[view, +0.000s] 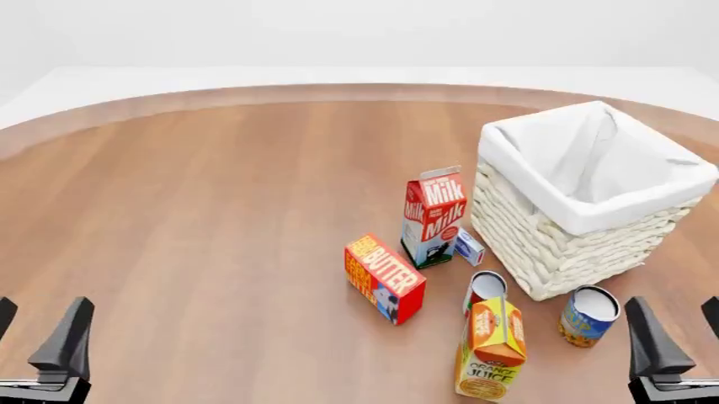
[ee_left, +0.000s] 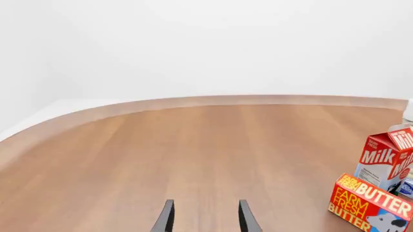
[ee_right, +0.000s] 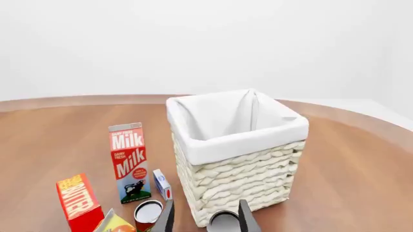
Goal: Pick up the alphabet soup, and put it in the basket.
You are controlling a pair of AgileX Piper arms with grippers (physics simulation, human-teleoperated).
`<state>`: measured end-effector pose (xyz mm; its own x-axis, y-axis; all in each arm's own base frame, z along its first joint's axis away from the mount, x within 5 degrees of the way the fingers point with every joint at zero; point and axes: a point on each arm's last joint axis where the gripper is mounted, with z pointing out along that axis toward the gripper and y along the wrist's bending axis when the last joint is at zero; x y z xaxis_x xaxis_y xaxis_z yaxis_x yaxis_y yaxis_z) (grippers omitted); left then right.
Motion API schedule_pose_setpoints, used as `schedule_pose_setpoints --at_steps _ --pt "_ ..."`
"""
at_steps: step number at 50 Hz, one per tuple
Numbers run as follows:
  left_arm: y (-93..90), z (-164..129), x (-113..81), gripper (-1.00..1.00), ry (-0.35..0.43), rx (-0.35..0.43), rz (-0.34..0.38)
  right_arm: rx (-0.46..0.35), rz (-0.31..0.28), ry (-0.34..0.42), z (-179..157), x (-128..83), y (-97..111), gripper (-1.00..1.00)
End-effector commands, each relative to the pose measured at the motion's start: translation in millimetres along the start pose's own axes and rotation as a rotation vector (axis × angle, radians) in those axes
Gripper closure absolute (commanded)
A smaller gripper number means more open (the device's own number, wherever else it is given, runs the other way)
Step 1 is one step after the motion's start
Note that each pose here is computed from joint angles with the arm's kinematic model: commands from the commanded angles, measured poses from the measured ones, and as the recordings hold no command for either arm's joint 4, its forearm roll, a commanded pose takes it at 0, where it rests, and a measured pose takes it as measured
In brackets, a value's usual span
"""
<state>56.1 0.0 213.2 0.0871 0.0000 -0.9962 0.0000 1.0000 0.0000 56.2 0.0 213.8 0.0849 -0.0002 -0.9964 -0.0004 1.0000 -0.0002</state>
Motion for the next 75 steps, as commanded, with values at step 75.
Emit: schedule_pose_setpoints --at_steps 75 --pt "0.0 0 0.0 -1.00 0.000 0.000 0.000 -0.005 -0.140 0.230 9 -25 -1 -1.00"
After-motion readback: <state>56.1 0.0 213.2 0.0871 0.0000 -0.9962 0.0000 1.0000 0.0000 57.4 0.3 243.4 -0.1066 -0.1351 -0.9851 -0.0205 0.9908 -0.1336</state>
